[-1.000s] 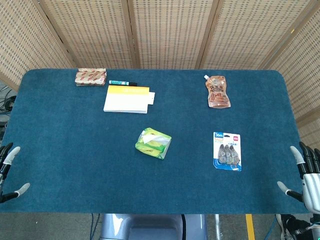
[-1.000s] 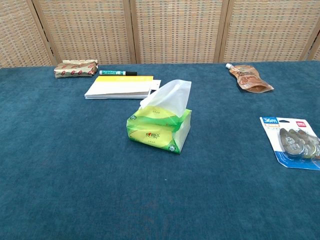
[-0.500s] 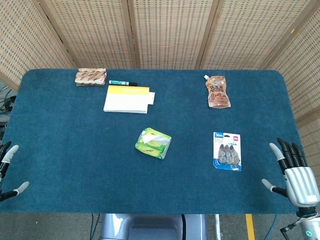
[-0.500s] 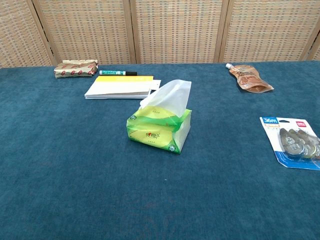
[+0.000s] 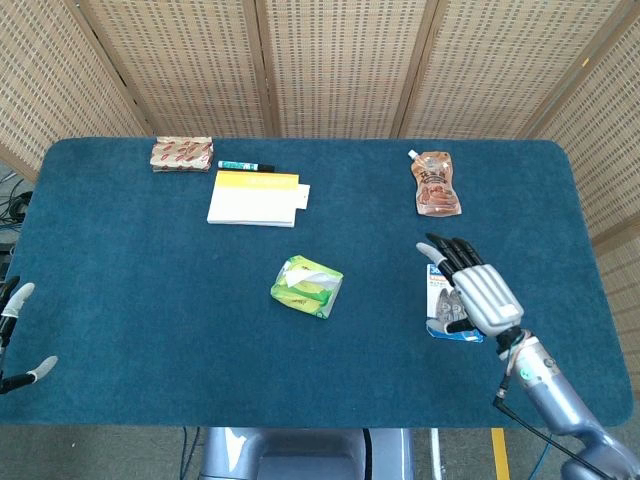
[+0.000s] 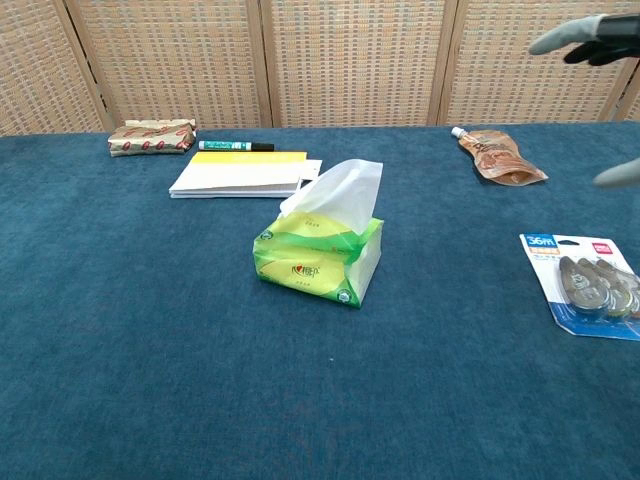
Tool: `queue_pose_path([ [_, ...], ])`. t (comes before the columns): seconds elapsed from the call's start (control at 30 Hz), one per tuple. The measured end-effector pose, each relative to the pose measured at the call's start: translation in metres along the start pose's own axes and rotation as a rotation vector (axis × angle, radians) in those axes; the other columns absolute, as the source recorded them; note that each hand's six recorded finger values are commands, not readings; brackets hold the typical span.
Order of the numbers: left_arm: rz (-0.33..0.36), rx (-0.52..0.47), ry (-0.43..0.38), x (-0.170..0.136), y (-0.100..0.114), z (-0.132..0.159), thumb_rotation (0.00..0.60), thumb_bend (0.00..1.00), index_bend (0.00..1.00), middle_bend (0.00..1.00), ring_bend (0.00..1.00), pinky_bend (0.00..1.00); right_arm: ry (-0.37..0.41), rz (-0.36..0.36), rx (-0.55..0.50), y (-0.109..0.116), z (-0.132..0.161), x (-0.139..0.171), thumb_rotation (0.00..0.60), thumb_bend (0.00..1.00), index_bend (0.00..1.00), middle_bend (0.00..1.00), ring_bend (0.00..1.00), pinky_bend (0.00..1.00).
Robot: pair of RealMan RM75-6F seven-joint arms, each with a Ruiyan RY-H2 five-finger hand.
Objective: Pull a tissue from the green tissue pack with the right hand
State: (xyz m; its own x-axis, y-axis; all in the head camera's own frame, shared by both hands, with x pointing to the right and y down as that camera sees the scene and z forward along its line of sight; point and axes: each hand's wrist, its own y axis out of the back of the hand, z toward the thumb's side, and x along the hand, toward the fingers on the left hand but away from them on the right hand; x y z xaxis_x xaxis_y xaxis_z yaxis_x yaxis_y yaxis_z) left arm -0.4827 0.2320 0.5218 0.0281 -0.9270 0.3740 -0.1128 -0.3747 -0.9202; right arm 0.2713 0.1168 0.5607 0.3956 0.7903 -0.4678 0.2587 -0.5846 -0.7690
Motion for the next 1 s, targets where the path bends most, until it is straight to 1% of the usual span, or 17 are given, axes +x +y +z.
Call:
queue_pose_path([
  [0.17, -0.01, -0.021, 0.02, 0.003, 0.001, -0.005, 0.6, 0.0, 0.0, 0.0, 0.0, 0.0, -0.011, 0.069, -0.046, -0.015, 0.025, -0.045, 0.6, 0.02, 0.02, 0.01, 0.0, 0.01],
  [0.3, -0.013, -0.04, 0.033, 0.007, 0.004, -0.009, 0.6, 0.0, 0.0, 0.0, 0.0, 0.0, -0.016, 0.111, -0.035, -0.033, 0.048, -0.075, 0.6, 0.03, 0.04, 0.04, 0.0, 0.08],
  [0.4, -0.016, -0.055, 0.042, 0.009, 0.006, -0.011, 0.6, 0.0, 0.0, 0.0, 0.0, 0.0, -0.018, 0.143, -0.033, -0.051, 0.067, -0.093, 0.6, 0.05, 0.08, 0.07, 0.02, 0.12],
  [0.43, -0.017, -0.059, 0.045, 0.01, 0.006, -0.011, 0.6, 0.0, 0.0, 0.0, 0.0, 0.0, -0.018, 0.158, -0.037, -0.06, 0.077, -0.101, 0.6, 0.05, 0.09, 0.08, 0.03, 0.13],
  [0.53, -0.019, -0.07, 0.051, 0.011, 0.008, -0.014, 0.6, 0.0, 0.0, 0.0, 0.0, 0.0, -0.014, 0.179, -0.05, -0.075, 0.093, -0.112, 0.6, 0.06, 0.15, 0.15, 0.1, 0.19],
  [0.57, -0.019, -0.074, 0.053, 0.011, 0.008, -0.014, 0.6, 0.0, 0.0, 0.0, 0.0, 0.0, -0.014, 0.183, -0.055, -0.08, 0.096, -0.115, 0.6, 0.07, 0.18, 0.19, 0.13, 0.22],
  [0.7, -0.023, -0.087, 0.057, 0.012, 0.009, -0.017, 0.6, 0.0, 0.0, 0.0, 0.0, 0.0, -0.024, 0.173, -0.065, -0.096, 0.107, -0.127, 0.6, 0.16, 0.3, 0.35, 0.26, 0.31],
  [0.83, -0.032, -0.092, 0.053, 0.012, 0.009, -0.019, 0.6, 0.0, 0.0, 0.0, 0.0, 0.0, -0.048, 0.148, -0.067, -0.11, 0.109, -0.139, 0.6, 0.24, 0.39, 0.44, 0.35, 0.4],
  [0.9, -0.034, -0.096, 0.054, 0.012, 0.009, -0.02, 0.6, 0.0, 0.0, 0.0, 0.0, 0.0, -0.062, 0.132, -0.058, -0.114, 0.106, -0.143, 0.6, 0.32, 0.47, 0.51, 0.42, 0.5],
  [1.0, -0.035, -0.099, 0.056, 0.012, 0.009, -0.022, 0.6, 0.0, 0.0, 0.0, 0.0, 0.0, -0.072, 0.101, -0.045, -0.116, 0.104, -0.147, 0.6, 0.41, 0.58, 0.61, 0.52, 0.61],
])
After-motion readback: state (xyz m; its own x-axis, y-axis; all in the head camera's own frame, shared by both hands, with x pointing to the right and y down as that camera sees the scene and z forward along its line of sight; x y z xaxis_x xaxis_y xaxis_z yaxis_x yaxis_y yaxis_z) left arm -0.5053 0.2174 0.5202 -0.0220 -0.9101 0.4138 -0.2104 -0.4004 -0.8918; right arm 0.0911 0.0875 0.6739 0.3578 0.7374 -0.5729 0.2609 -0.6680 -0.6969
